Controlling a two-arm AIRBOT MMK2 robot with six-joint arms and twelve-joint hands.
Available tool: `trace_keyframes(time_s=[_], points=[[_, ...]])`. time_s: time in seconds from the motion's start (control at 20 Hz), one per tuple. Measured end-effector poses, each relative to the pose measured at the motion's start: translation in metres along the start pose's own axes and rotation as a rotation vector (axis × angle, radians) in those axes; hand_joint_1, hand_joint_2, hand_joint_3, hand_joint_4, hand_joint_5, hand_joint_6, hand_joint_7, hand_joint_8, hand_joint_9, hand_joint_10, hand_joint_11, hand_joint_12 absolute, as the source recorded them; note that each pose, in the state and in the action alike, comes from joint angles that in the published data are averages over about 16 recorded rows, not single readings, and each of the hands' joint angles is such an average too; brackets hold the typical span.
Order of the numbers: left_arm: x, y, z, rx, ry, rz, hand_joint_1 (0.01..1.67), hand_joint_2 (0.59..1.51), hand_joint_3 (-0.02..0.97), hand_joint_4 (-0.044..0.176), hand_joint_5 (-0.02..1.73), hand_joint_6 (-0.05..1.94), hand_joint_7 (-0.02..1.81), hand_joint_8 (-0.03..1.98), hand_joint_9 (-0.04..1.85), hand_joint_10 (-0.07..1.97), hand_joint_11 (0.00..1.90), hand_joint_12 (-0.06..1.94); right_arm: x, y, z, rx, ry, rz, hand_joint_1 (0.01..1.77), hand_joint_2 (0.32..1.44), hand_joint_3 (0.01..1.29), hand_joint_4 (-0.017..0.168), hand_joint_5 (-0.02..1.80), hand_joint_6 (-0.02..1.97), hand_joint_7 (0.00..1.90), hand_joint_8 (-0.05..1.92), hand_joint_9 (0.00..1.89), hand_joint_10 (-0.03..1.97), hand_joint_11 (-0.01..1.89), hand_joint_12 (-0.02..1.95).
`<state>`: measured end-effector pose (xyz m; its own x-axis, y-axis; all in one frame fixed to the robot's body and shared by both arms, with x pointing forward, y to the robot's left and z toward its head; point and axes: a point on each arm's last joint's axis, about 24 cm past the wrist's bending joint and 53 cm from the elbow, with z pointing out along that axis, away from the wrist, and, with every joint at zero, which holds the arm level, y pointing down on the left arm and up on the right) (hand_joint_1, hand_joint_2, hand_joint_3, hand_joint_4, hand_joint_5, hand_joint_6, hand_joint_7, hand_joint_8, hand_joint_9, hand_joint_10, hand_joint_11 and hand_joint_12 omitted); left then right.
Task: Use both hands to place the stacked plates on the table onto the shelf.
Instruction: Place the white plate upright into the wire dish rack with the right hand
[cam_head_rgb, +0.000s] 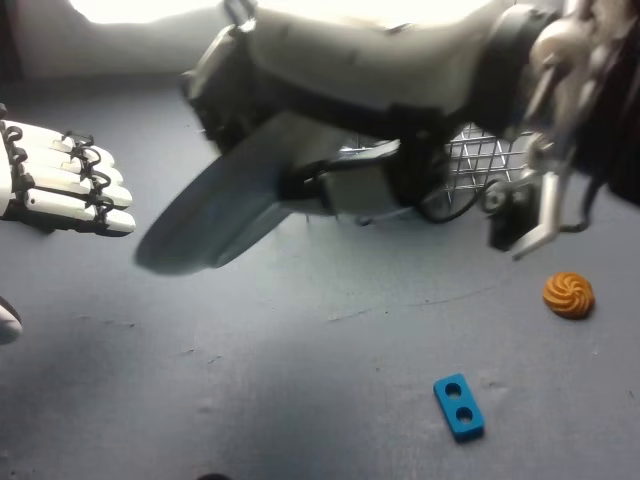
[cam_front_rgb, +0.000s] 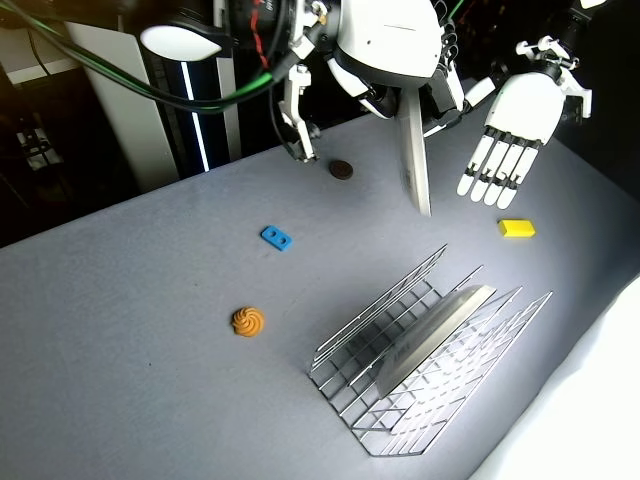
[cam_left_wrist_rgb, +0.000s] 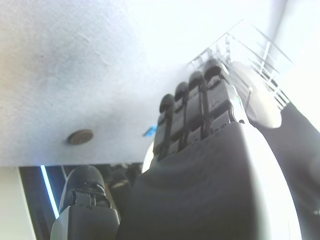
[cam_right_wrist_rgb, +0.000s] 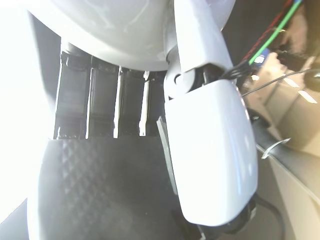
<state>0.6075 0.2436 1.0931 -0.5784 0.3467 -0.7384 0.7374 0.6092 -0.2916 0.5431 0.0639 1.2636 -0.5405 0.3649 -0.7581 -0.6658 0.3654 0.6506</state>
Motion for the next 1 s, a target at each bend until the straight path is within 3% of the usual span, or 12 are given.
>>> trace_keyframes(time_s=[0.45, 1.0], points=[[0.001, 0.0, 0.0, -0.001, 0.004, 0.001, 0.02, 1.081, 0.015, 0.007, 0.08, 0.02, 0.06, 0.02, 0.05, 0.01, 0.02, 0.09, -0.045, -0.019, -0.014, 0.027, -0.018, 0.178, 1.36, 1.0, 0.02, -0.008, 0.86, 1.01, 0.99, 0.92, 0.93, 1.26, 0.8, 1.42], [0.002, 0.0, 0.0, -0.001, 0.006, 0.002, 0.02, 1.077, 0.014, 0.007, 0.08, 0.02, 0.06, 0.02, 0.04, 0.01, 0.02, 0.07, -0.091, -0.083, -0.025, 0.176, -0.092, 0.375, 1.37, 1.02, 0.01, -0.008, 0.86, 1.01, 1.0, 0.92, 0.94, 1.24, 0.81, 1.42]])
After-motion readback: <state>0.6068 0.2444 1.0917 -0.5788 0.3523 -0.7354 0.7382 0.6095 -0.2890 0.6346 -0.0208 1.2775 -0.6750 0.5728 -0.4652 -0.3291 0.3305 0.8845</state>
